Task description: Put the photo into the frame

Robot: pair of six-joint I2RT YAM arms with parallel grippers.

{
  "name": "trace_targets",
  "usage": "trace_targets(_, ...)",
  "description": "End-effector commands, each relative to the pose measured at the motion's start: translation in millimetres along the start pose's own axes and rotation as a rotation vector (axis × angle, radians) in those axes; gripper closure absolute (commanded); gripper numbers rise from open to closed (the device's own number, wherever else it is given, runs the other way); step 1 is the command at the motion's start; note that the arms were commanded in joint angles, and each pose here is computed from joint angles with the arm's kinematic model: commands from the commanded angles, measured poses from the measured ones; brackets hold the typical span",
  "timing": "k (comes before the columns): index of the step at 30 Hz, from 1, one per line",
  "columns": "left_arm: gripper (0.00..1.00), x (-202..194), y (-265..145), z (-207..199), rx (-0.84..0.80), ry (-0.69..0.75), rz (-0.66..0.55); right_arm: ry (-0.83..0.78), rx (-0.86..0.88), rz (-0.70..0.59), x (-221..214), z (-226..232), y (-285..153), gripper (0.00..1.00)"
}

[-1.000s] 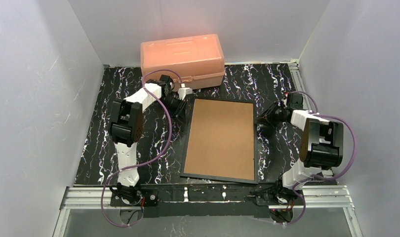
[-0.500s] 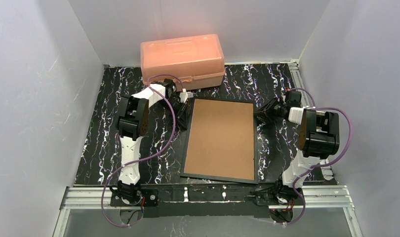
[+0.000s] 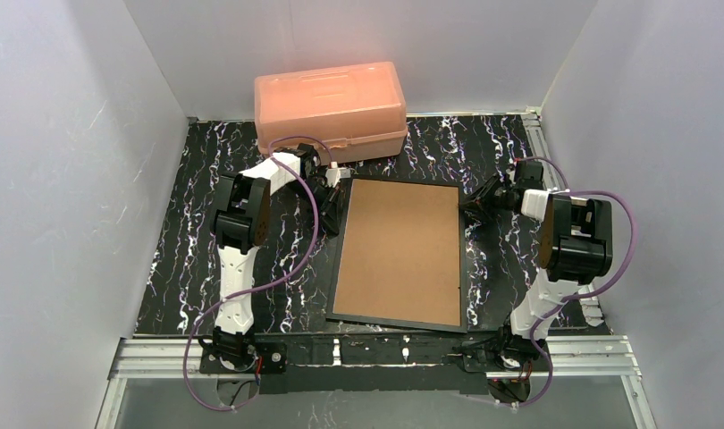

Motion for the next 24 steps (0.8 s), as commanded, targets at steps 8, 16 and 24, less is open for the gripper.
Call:
trace_targets(8,0.97,5.2,-5.2,-6.2,0.009,0.04,-0.015,-0.024,-0.057,0.077,-15.5,0.3,6.8,0.73)
trace_targets(16,0.98,7.2,-6.2,-7.4,0.008,0.046,-0.02,-0.041,-0.091,0.106,-21.6,0.2,9.2,0.74)
trace_targets(24,0.99,7.8,-9.5,-10.1,0.014,0.053,-0.026,-0.067,0.046,0.048,-6.4,33.2,-6.5,0.74)
Point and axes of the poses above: each gripper's point midway between its finger pads, its own y axis out along the fingers, its own z axis along the line the jaws close on, x = y × z, the point moved 7 cm from there along -y, back along the fingers, and after that the axes turned 5 degrees about y, right-handed, at the moved point
